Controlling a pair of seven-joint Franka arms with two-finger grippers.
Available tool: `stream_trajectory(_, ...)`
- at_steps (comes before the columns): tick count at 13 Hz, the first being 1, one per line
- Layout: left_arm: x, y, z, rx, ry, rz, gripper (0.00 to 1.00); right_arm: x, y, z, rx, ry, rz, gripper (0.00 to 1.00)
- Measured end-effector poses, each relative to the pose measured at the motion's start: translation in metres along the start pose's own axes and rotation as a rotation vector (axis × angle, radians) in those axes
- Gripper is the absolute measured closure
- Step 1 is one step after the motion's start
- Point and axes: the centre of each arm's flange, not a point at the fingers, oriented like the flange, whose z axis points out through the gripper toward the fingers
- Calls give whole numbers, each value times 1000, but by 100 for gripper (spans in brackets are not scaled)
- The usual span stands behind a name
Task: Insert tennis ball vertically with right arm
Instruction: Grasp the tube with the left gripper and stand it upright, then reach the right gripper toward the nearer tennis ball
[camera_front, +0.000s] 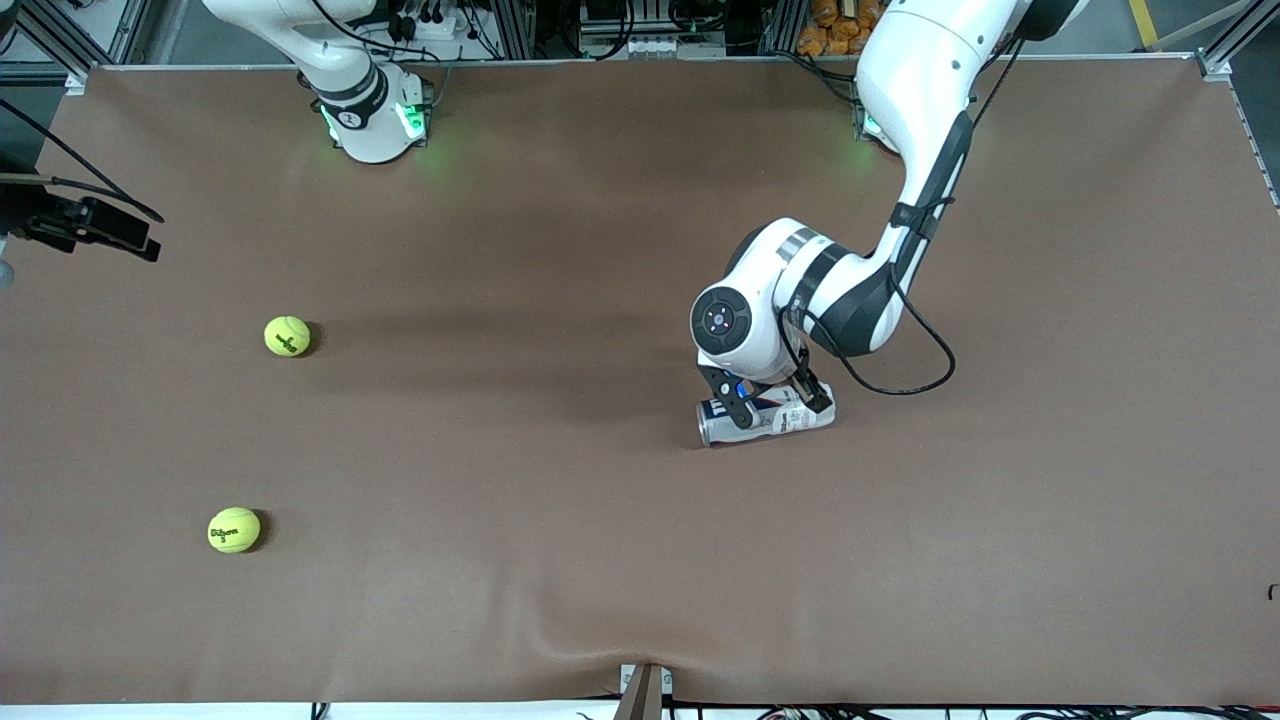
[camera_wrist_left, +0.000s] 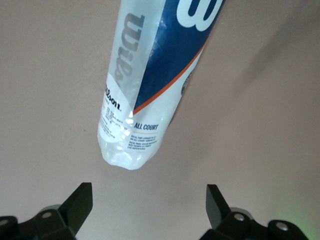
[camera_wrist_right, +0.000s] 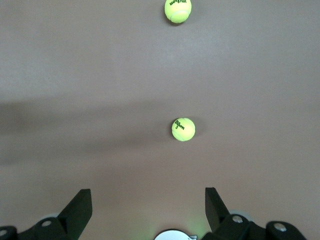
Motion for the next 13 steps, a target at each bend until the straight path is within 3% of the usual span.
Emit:
stream_trajectory(7,12,-3,16,101,-25,219,0,16,-9,18,-6,-10,-11,0)
stream_trajectory(13,23,7,31,112,-51,327,0,15,-21,18,-9,-10,-33,0)
